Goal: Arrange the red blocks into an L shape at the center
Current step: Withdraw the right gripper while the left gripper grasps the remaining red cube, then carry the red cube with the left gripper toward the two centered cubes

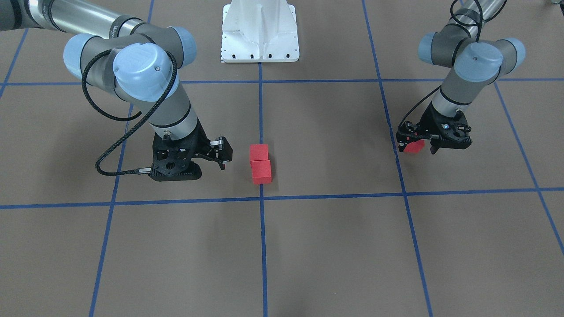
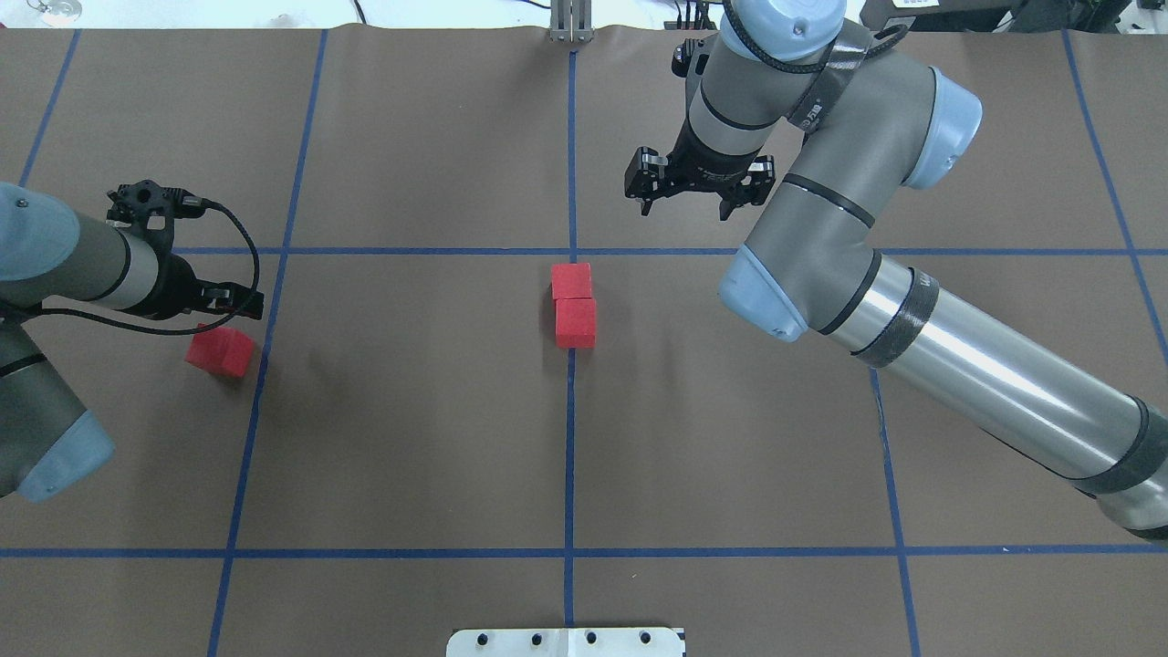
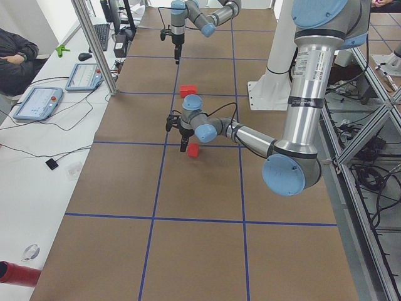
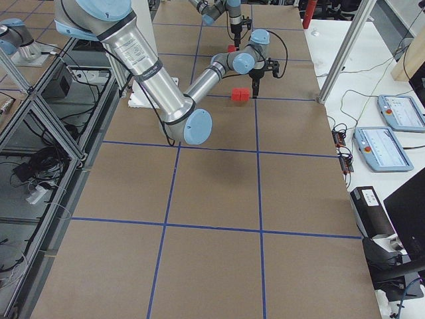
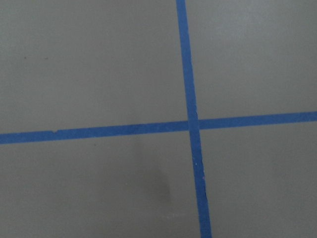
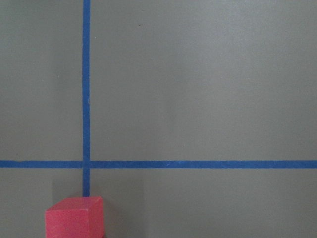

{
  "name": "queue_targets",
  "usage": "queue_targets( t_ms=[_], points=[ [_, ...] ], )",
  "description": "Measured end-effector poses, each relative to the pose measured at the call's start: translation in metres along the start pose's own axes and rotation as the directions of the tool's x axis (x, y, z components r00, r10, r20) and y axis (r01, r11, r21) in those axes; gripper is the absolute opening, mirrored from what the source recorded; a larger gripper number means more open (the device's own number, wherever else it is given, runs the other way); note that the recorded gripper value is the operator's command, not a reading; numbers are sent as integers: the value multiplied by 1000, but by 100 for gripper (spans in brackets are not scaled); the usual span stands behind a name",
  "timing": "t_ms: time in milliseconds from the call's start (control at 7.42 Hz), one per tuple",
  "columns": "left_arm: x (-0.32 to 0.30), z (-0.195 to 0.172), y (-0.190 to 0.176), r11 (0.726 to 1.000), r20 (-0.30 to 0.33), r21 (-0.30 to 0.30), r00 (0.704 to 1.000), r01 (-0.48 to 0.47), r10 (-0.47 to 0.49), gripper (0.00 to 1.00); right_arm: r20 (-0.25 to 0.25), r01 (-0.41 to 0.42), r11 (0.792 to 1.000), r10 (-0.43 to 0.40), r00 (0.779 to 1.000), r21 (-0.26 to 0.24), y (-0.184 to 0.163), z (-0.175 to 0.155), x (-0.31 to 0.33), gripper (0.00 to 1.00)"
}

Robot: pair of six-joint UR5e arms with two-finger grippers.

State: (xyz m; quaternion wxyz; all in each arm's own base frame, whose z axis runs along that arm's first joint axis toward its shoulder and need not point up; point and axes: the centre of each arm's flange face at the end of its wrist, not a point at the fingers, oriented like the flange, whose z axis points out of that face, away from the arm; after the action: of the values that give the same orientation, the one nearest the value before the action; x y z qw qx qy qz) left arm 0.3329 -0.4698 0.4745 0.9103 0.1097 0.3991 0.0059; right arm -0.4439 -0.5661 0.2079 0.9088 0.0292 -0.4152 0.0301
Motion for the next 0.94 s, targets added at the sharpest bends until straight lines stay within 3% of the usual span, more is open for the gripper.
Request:
queue_targets(
  t_ms=[135,270,404,539,943],
  points=[
    [-3,3,6,1000,6,-9,1000,-3,3,97,1,-2,1000,2,1000,0,-1,0,1,99],
    [-5,6,11,1000,11,-17,1000,-5,5,69,1,-2,1000,2,1000,-1,-1,-1,1,99],
    [-6,7,14,1000,13,-21,1000,-7,7,34,0,-3,1000,3,1000,-2,-1,0,2,99],
    [-6,7,16,1000,13,-23,1000,-8,9,4,-2,-5,1000,5,1000,-3,-1,1,4,99],
    [-3,-13,25,1000,3,-27,1000,-9,9,0,-5,-9,1000,9,1000,-4,-2,2,8,99]
  ],
)
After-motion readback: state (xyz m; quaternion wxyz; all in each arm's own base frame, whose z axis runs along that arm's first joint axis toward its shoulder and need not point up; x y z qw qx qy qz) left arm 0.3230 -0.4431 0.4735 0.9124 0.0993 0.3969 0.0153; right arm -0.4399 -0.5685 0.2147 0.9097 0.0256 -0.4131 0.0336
